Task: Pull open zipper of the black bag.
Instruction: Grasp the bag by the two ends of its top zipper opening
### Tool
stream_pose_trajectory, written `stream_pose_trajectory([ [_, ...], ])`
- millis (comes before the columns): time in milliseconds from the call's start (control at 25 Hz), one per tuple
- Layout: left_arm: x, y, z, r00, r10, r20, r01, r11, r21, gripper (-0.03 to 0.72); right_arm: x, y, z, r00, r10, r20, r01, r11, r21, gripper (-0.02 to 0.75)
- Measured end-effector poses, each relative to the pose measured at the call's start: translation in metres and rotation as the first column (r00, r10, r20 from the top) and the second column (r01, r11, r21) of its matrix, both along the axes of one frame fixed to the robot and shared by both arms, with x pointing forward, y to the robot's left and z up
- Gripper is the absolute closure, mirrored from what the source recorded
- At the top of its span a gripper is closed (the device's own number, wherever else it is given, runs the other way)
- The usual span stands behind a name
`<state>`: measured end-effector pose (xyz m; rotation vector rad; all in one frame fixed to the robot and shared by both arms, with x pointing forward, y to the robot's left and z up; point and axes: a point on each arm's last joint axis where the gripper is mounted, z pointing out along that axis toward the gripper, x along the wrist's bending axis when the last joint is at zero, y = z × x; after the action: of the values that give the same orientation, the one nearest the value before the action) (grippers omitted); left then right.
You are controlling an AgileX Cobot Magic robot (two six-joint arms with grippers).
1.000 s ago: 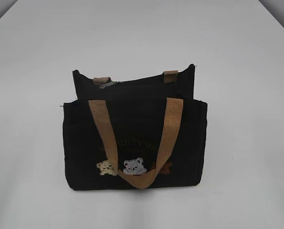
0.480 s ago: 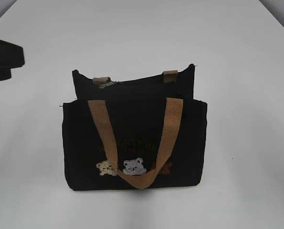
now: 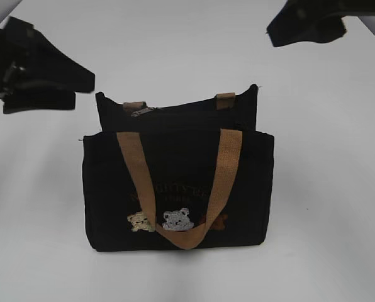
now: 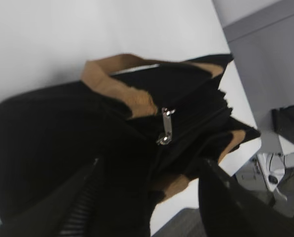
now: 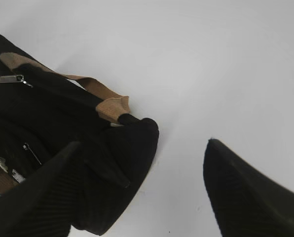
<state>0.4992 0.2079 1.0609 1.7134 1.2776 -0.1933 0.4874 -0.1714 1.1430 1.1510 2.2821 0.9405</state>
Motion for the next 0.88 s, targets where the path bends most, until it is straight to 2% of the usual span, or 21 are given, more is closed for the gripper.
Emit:
stream_pose_trajectory([
  [160, 0.008, -0.024, -0.023, 0.986, -0.070, -0.152, 0.084, 0.992, 0.089, 0.234, 0.011, 0.017, -0.015, 0.998, 0.035, -0.051, -0.037, 0.999, -0.024, 0.159],
  [320, 0.013, -0.040, -0.034, 0.969, -0.090, -0.231, 0.125, 0.982, 0.141, 0.263, 0.015, 0.025, -0.026, 0.995, 0.050, -0.087, -0.053, 0.998, -0.034, 0.159],
  [400, 0.018, -0.041, -0.033, 0.973, -0.058, -0.224, 0.094, 0.984, 0.152, 0.330, 0.015, 0.027, -0.027, 0.993, 0.052, -0.102, -0.054, 0.998, -0.019, 0.159],
  [600, 0.024, -0.040, -0.029, 0.983, -0.026, -0.181, 0.058, 0.984, 0.171, 0.615, 0.015, 0.034, -0.025, 0.991, 0.097, -0.095, -0.093, 0.995, 0.047, 0.159],
  [640, 0.025, -0.040, -0.029, 0.985, -0.028, -0.172, 0.060, 0.982, 0.179, 0.654, 0.015, 0.036, -0.025, 0.989, 0.119, -0.086, -0.114, 0.992, 0.061, 0.159],
  [720, 0.024, -0.040, -0.029, 0.985, -0.043, -0.165, 0.074, 0.979, 0.189, 0.699, 0.018, 0.042, -0.027, 0.983, 0.172, -0.064, -0.167, 0.983, 0.075, 0.159],
  [880, 0.018, -0.041, -0.030, 0.974, -0.108, -0.200, 0.146, 0.972, 0.185, 0.699, 0.028, 0.054, -0.040, 0.958, 0.285, -0.035, -0.282, 0.957, 0.067, 0.159],
])
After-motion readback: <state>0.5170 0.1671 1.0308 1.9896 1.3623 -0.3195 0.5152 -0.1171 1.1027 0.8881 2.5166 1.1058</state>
